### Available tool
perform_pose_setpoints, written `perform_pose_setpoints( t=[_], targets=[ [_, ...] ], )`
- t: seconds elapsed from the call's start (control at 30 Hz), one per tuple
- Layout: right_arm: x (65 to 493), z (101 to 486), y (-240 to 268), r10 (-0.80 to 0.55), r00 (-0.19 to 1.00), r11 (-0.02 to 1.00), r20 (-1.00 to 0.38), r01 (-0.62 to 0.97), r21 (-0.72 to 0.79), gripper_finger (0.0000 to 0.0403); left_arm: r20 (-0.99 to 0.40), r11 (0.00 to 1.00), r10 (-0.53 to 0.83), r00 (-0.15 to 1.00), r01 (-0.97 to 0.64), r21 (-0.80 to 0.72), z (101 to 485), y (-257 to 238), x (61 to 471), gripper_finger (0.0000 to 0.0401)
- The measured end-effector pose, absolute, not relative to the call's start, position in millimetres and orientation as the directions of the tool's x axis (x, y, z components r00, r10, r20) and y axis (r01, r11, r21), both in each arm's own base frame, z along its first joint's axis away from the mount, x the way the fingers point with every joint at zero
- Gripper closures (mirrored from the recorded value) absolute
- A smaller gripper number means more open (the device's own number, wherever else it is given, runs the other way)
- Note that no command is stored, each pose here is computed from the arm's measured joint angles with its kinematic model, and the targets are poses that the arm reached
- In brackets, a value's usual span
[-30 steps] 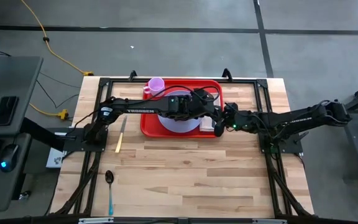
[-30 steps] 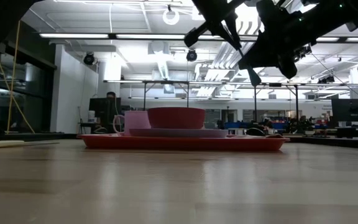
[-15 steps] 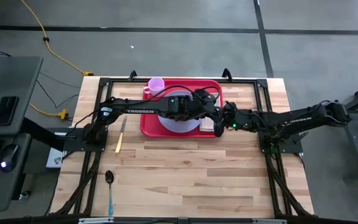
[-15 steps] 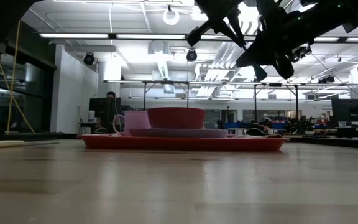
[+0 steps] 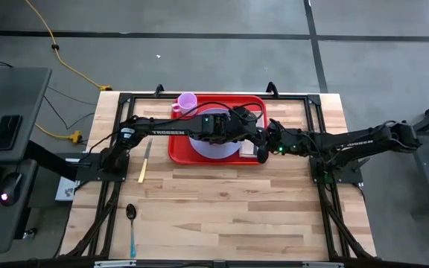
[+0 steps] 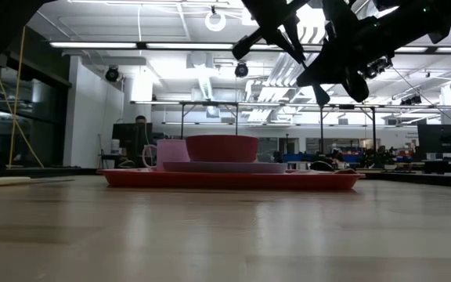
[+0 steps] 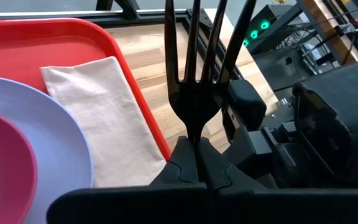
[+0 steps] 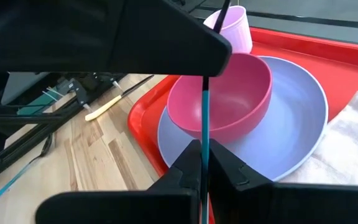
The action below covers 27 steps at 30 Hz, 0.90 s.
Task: Set up tray
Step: Put the blue fork on the brown napkin on the orange serving tray
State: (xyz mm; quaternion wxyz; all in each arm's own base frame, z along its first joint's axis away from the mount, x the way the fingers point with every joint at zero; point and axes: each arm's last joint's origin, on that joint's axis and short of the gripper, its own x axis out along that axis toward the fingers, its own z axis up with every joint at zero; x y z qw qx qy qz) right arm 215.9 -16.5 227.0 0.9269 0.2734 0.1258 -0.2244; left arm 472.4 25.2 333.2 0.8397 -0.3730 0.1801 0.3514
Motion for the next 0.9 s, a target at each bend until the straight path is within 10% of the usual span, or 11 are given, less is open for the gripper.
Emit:
perform_pose_setpoints(
  t=[0.5, 0.9],
  targets=[
    [215.6, 225.8, -20.0, -0.311, 0.874, 0.765, -0.372, 0.463, 0.448, 0.0398, -0.579, 0.475, 0.455, 0.677, -0.734, -0.485, 331.8, 25.3, 471.2, 0.0391],
    [215.3, 225.7, -23.9, -0.305, 0.875, 0.782, -0.375, 0.455, 0.426, 0.0277, -0.583, 0.471, 0.458, 0.671, -0.739, -0.482, 331.4, 27.7, 470.7, 0.0391]
  ],
)
